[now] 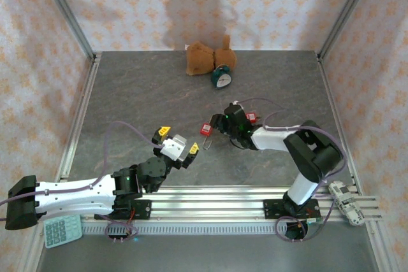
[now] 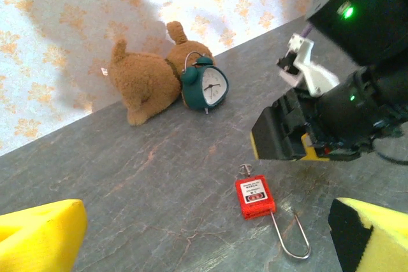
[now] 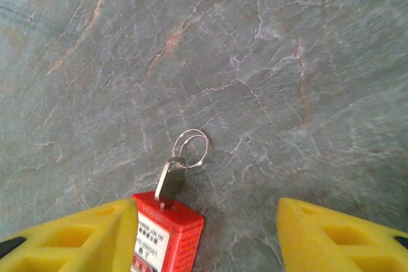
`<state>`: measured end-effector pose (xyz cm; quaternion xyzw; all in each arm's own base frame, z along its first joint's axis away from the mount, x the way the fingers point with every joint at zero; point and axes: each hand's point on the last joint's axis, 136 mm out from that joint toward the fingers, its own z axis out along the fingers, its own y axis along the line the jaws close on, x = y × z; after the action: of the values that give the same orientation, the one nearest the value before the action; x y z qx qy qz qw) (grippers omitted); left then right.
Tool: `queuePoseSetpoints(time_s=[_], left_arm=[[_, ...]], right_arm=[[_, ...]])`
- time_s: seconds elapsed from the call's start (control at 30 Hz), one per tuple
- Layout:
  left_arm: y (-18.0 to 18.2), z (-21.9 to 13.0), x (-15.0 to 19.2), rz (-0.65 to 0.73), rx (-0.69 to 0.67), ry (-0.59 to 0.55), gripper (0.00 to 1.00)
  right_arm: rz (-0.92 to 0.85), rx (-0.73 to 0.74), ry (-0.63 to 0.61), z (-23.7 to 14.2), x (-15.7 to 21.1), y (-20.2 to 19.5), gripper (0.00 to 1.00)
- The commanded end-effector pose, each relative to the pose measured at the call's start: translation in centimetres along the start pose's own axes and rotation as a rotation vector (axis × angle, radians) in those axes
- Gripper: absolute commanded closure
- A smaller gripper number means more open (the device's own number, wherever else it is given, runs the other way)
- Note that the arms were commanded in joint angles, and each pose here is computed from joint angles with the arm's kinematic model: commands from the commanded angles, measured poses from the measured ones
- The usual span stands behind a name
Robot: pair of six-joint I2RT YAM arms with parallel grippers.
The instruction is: Unlock with the key
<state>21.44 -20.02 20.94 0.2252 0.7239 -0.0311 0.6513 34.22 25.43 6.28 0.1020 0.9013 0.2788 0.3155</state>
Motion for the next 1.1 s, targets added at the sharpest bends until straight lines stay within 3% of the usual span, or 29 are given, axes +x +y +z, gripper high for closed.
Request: queuePoseSetpoints(time_s=[0.0, 0.03, 0.07, 0.1, 0.23, 0.3, 0.33, 0.4, 0.5, 0.63, 0.77, 0.93, 1.07], left_arm=[[2.0, -0.2, -1.3, -0.030, -0.088, -0.001, 0.00], [2.8, -0.3, -1.7, -0.036, -0.134, 0.004, 0.00], [3.3, -0.4, -2.2, -0.034, -0.162, 0.007, 0.00], [3.5, -0.5, -2.7, -0.020, -0.169, 0.013, 0.00], [4.4, -0.6, -4.8, 0.007, -0.205, 0.017, 0.01], [6.5, -0.8, -5.5, 0.014, -0.353, -0.018, 0.00], [7.6, -0.7, -5.2, 0.019, -0.423, -0.029, 0.00], [8.7, 0.4, -3.9, 0.028, -0.436, -0.077, 0.00], [11.7, 1.3, -1.3, -0.108, -0.463, -0.116, 0.00], [17.1, 2.0, 3.4, -0.255, -0.568, 0.000, 0.00], [21.1, 0.8, 7.3, -0.264, -0.724, 0.028, 0.00], [22.9, 1.9, 12.2, -0.286, -0.776, 0.153, 0.00], [23.1, 3.5, 12.4, -0.258, -0.768, 0.122, 0.00]], right_arm=[[-0.099, -0.006, -0.082, -4.2, -3.6, 2.5, 0.38], [-0.123, -0.030, -0.110, -5.9, -4.6, 3.5, 0.28], [-0.151, -0.047, -0.133, -7.4, -5.4, 4.4, 0.07], [-0.185, -0.054, -0.167, -9.3, -6.4, 5.1, 0.01], [-0.311, 0.003, -0.331, -17.0, -9.7, 6.2, 0.01], [-0.427, -0.003, -0.349, -18.9, -9.8, 6.7, 0.01], [-0.428, 0.071, -0.400, -19.5, -10.8, 5.7, 0.01], [-0.361, 0.275, -0.455, -21.0, -12.5, 2.4, 0.01], [-0.423, 0.359, -0.498, -22.2, -13.2, 1.2, 0.01], [-0.426, 0.375, -0.652, -23.5, -14.2, -1.0, 0.00], [-0.516, 0.305, -0.752, -23.3, -13.7, -2.8, 0.01], [-0.711, 0.407, -0.773, -22.8, -12.4, -5.5, 0.01], [-0.715, 0.480, -0.758, -22.2, -11.8, -7.9, 0.01]])
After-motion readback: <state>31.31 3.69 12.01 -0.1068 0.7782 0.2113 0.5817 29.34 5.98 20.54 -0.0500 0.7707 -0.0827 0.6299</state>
